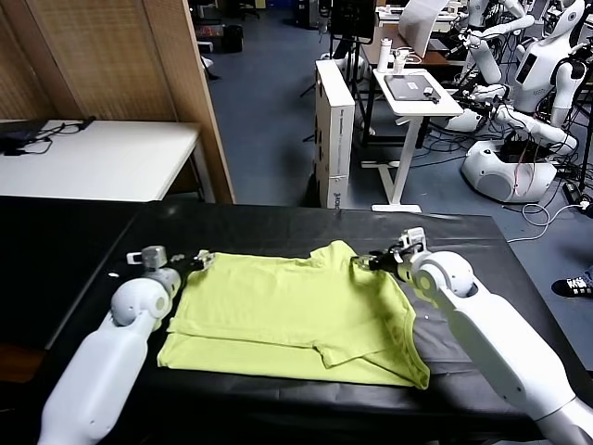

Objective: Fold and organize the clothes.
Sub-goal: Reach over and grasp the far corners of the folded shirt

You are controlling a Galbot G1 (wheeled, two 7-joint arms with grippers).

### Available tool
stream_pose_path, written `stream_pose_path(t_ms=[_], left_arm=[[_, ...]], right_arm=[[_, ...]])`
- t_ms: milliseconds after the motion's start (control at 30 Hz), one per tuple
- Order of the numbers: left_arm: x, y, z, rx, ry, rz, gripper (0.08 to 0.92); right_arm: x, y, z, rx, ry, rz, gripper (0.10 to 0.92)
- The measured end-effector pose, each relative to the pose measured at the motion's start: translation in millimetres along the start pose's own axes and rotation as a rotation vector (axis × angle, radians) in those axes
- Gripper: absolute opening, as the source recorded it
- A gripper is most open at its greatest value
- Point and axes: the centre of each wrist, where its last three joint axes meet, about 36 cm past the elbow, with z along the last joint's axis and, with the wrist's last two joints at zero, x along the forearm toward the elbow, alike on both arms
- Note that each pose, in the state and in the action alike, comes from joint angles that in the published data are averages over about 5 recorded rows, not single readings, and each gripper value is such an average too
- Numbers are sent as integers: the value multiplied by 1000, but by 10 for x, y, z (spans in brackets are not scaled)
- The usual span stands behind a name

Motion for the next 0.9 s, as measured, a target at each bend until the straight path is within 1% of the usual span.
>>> stream_pose_path(t_ms=[100, 200, 333, 533, 733, 900], left_arm=[[0, -1, 9, -8, 0, -2, 198], [-1, 0, 13, -13, -1, -4, 176], [-6, 6, 21, -17, -5, -8, 148], [47, 16, 16, -13, -21, -13, 144], [248, 51, -10, -14, -45, -7, 144], [469, 25, 13, -24, -64, 22, 144]], right_arm=[[-1, 1, 4, -1, 0, 0, 183], [0, 3, 7, -3, -7, -1, 146], [22, 22, 5, -9, -42, -6, 140], [156, 16, 10, -17, -85, -11, 140], [340, -12, 72, -9, -101, -7, 140], [362, 5, 157, -9, -92, -8, 140]])
